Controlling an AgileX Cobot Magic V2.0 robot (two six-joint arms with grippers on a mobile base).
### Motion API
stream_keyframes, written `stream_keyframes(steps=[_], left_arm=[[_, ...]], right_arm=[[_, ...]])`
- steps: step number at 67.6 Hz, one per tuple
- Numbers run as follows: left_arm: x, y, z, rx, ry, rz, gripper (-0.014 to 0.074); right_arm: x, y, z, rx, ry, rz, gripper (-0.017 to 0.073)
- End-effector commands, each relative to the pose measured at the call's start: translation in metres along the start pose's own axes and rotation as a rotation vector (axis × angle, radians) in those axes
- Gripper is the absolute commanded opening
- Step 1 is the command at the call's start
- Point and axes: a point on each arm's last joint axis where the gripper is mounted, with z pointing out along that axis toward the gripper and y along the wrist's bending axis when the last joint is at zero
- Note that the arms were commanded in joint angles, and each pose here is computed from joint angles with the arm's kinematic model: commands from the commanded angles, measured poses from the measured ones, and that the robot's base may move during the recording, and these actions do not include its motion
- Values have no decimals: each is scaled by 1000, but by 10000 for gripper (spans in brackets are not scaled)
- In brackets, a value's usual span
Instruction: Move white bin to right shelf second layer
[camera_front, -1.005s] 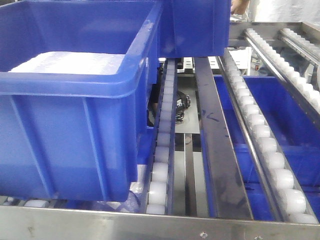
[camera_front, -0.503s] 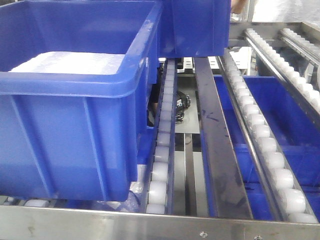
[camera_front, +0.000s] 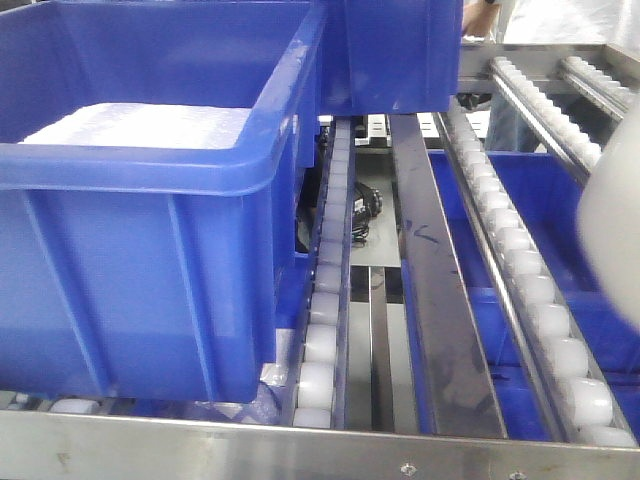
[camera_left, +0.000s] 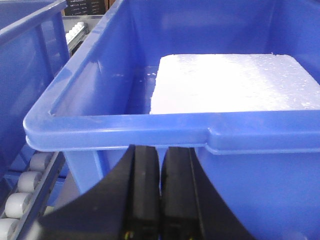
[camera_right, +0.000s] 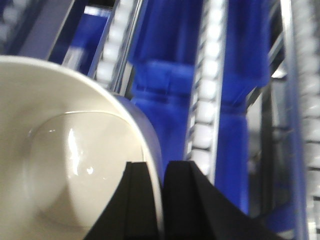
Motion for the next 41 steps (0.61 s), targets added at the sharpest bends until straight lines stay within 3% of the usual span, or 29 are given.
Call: stream_keyframes(steps=[1,9,15,41], left_arm=[[4,0,1,0,-64,-3,85],[4,0,1,0,-64,-3,85],[4,0,1,0,-64,-3,85],[4,0,1,0,-64,-3,85]], right_arm=[[-17,-4,11,15,-69,51,46],[-16,-13,26,40,-36,146,46],[-16,-19,32,68,-27,172,46],[-14,-24,45,91,1,152,46]])
